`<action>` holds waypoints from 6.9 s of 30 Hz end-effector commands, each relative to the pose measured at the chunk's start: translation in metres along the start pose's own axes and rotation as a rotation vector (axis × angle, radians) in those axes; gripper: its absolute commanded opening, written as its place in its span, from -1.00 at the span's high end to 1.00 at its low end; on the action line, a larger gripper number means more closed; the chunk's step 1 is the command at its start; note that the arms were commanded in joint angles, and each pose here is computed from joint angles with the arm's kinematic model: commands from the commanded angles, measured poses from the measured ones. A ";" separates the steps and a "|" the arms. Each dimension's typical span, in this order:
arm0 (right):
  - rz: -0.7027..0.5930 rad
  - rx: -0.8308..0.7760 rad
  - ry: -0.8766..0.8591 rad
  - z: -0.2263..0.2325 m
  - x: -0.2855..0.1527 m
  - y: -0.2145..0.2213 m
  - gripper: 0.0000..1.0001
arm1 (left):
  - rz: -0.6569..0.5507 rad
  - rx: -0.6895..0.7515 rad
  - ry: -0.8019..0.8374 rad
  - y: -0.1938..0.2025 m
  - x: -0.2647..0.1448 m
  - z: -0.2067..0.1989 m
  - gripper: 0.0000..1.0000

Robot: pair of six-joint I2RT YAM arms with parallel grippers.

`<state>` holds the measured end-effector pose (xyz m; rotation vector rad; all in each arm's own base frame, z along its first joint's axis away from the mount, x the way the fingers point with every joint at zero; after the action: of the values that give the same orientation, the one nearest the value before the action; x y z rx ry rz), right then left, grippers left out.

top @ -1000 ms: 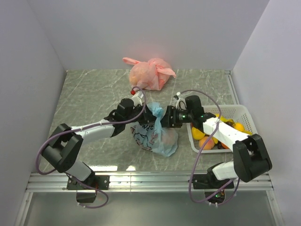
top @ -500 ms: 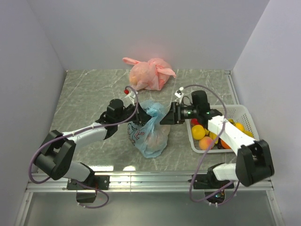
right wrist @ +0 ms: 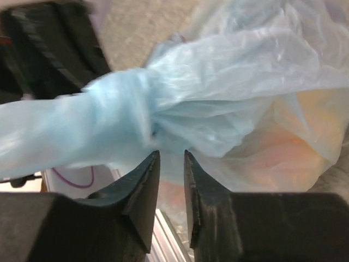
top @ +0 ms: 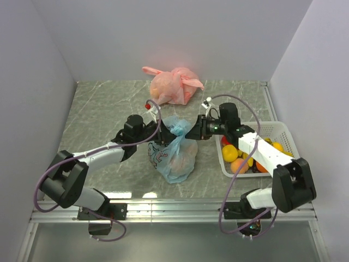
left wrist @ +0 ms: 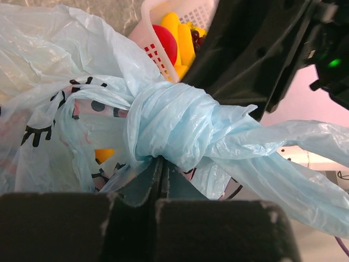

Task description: Place the fake fruits into the plastic bag and tie a complex knot

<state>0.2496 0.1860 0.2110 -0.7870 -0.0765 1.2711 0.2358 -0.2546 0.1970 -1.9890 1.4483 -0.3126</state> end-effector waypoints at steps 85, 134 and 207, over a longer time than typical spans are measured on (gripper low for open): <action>0.222 -0.046 -0.288 0.038 0.057 -0.026 -0.27 | 0.016 -0.002 0.441 -0.013 0.026 -0.020 0.99; 0.226 -0.002 -0.169 0.003 -0.005 -0.024 0.35 | 0.016 0.022 0.506 -0.011 0.025 -0.024 0.60; 0.351 -0.285 -0.263 0.011 -0.016 -0.012 1.00 | -0.007 0.154 0.272 -0.038 -0.010 -0.002 0.13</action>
<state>0.2524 0.1837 0.2143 -0.7957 -0.2689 1.7066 0.2567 -0.2607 0.2057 -2.0336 1.6735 -0.6201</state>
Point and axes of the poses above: each gripper's point midway between its finger pads, its own x axis out along the fingers, its own z axis along the line the jaws close on, y = z × x, the point moved 7 cm from there along -x, back along the fingers, and after that the axes turned 4 degrees about x, right-handed, at the moved point
